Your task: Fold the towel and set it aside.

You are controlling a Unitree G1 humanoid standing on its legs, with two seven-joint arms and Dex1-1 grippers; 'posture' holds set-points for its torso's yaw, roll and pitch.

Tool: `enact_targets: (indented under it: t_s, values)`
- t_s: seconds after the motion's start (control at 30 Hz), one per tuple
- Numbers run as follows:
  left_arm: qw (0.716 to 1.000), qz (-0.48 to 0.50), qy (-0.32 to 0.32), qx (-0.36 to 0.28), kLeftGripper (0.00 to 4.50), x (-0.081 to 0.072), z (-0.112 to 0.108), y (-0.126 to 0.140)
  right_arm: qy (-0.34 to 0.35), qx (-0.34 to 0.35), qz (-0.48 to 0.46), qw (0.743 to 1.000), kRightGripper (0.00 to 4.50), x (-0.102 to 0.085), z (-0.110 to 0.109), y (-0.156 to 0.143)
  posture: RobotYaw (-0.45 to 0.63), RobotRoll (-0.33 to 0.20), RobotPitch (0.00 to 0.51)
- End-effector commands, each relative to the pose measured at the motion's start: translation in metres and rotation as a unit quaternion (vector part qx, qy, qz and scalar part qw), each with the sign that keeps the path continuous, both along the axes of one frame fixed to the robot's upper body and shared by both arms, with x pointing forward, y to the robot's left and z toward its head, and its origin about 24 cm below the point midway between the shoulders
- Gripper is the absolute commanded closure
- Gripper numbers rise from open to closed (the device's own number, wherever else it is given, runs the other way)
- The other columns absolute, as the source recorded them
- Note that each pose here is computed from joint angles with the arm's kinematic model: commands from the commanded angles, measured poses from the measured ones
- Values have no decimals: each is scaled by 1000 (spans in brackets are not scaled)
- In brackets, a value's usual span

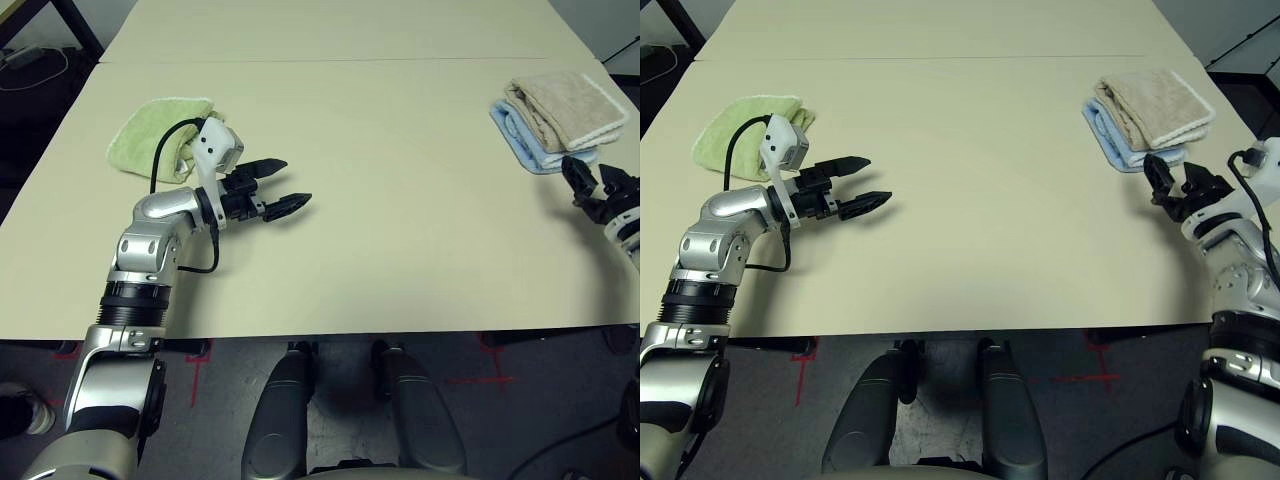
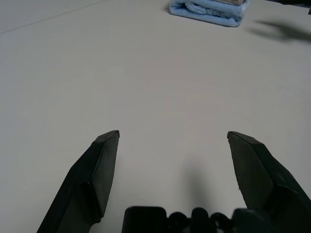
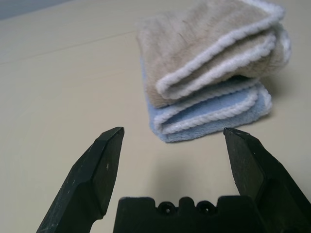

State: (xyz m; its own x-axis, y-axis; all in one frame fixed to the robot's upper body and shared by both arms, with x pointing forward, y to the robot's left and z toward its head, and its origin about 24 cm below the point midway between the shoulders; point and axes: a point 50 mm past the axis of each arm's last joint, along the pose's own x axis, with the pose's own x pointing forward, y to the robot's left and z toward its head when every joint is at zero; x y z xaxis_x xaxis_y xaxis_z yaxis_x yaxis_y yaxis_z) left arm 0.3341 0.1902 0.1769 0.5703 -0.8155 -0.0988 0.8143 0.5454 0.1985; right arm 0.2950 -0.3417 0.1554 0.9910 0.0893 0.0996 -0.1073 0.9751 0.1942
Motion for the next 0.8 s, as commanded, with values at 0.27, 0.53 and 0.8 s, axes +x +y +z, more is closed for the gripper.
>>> enact_targets:
  t_s: [0.27, 0.53, 0.8]
  values:
    - [999, 26, 1, -28, 0, -5, -5, -5, -78, -79, 109, 988, 36, 30, 12, 37, -6, 0, 210]
    - [982, 168, -21, -88, 0, 3, -12, 0, -101, -72, 88, 988, 36, 71, 18, 67, 15, 0, 210]
    - [927, 340, -66, -142, 0, 30, -11, 8, -68, -45, -15, 997, 36, 96, 8, 88, 27, 0, 216]
